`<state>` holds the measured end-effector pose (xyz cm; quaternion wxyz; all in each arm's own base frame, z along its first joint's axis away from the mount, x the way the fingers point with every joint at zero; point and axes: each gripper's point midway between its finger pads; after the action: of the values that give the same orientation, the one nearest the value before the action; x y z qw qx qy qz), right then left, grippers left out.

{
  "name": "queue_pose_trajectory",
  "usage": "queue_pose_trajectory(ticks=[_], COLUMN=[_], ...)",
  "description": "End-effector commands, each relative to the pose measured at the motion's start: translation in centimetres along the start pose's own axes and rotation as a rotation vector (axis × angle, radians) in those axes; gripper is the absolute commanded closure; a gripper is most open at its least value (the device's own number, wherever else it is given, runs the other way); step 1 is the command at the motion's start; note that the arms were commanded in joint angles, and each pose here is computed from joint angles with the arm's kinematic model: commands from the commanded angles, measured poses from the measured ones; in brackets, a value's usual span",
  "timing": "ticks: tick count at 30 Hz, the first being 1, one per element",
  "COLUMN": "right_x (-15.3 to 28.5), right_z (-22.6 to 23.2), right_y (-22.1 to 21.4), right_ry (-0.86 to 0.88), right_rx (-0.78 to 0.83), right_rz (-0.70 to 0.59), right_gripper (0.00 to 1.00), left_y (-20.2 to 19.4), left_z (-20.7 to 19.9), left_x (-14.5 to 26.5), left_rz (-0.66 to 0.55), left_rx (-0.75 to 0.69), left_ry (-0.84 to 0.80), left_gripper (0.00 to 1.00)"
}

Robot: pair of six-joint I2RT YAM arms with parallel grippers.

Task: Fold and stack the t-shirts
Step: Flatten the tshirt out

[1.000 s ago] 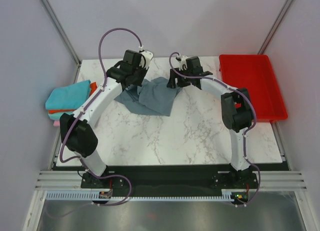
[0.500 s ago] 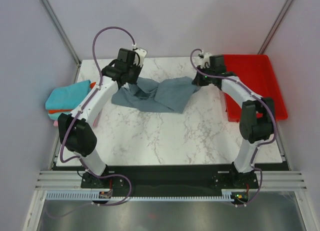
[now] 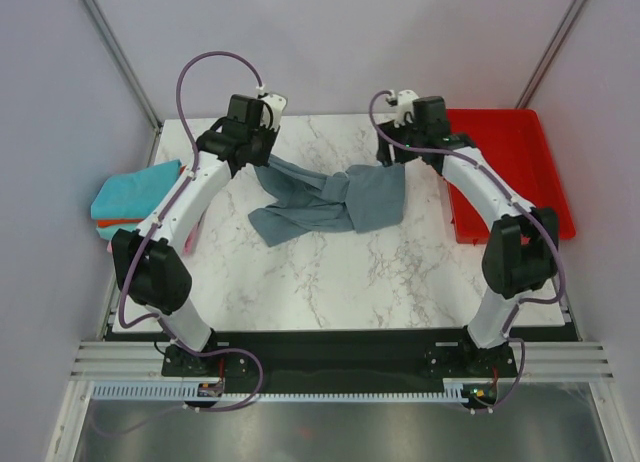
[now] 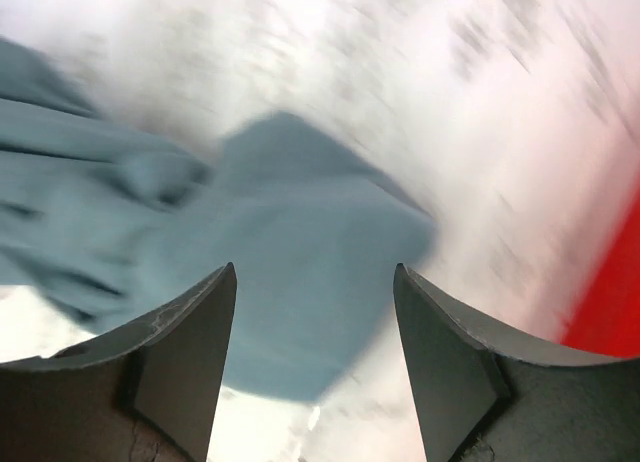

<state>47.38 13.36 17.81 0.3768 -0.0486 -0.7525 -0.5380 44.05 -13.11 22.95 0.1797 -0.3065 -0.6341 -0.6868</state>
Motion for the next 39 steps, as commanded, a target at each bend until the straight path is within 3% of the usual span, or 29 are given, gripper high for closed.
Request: queue_pose_trajectory(ticks=[1,5,10,13,17,24,31,39], right_x=[-1.3,-3.8,-4.8,-5.0,-5.8,-6.4,-6.0,-9.2], right_z=[5.2,11.3,15.6,16.2,15.8,16.7,21.4,20.7], right_y=[5.1,5.1,2.7,-1.2,-2.7,-1.1,-0.3,-2.4], right_ry=[0.125,0.287,0.326,0.312,0.26,0.271,0.343,0.186], right_rx=[0.113,0.132,0.191,0.263,0.315,0.332,0.46,0.531], right_rz=[-0.105,-0.093,-0.021,0.061,0.093,0.048,-0.035,0.008], right_gripper=[0.27,0.28,0.3,0.3,0.32,0.33,0.31,0.34], left_y=[1.4,1.1,1.2,1.3,1.1,1.4,1.1,1.3], left_z=[0.1,0.1,0.2,0.3,0.5,0.5,0.7,0.9], left_x=[1.4,1.2,1.1,0.9,0.7,0.5,0.3,0.4], left_rz=[-0.053,-0.046,-0.048,-0.046,-0.04,-0.043,-0.035,-0.041], left_rx=[0.03,0.028,0.029,0.03,0.032,0.035,0.033,0.041], left_ry=[-0.01,-0.006,-0.002,0.001,0.005,0.001,0.014,0.015], left_gripper=[0.98,0.98,0.98,0.98,0.98,0.98,0.98,0.98])
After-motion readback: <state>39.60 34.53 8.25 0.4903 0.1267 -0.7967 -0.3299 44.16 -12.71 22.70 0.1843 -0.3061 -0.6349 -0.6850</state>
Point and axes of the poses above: each gripper's point midway between its finger pads, its own x axis back along the fingers, its own z axis along the line the jaws close on, y = z × x, and after that the axes turned 15 degrees about x, right-handed
